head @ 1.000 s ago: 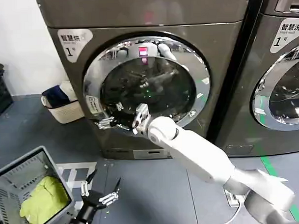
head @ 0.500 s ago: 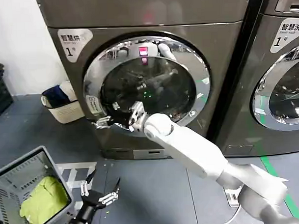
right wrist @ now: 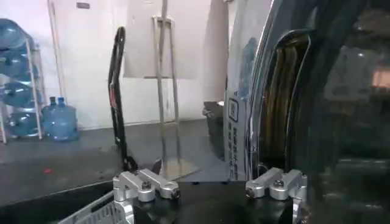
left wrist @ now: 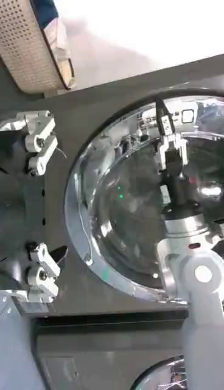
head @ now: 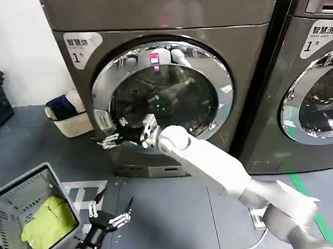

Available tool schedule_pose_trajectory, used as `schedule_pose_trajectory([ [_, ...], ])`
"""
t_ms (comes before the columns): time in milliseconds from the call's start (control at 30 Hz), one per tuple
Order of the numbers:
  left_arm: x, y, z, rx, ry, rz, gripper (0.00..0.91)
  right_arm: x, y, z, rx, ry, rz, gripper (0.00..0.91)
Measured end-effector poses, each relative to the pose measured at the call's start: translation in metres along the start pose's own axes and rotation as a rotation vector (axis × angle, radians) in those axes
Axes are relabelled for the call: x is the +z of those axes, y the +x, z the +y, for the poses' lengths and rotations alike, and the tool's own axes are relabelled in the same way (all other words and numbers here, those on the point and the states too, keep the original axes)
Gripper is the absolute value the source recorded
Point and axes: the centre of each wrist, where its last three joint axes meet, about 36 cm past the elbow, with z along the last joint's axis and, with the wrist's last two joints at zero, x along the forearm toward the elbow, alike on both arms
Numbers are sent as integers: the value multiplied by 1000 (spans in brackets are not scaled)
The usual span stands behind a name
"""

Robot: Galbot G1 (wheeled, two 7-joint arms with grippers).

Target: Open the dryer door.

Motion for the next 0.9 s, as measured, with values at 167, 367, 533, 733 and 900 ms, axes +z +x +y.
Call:
schedule_pose_trajectory([
  [167,-1,3,4,-18,21,4,907,0,12,11,-46,-9,0,907],
  [367,-4,7,10,-41,33,10,907,1,26,28,-85,-5,1,907],
  [533,-8,12,15,-48,58,14,907,0,40,40,-108,-8,3,907],
  [733,-9,20,23,-64,53,24,907,1,57,54,-131,-11,8,907],
  [900,-9,26,33,-87,60,24,907,3,73,66,-148,-8,9,907],
])
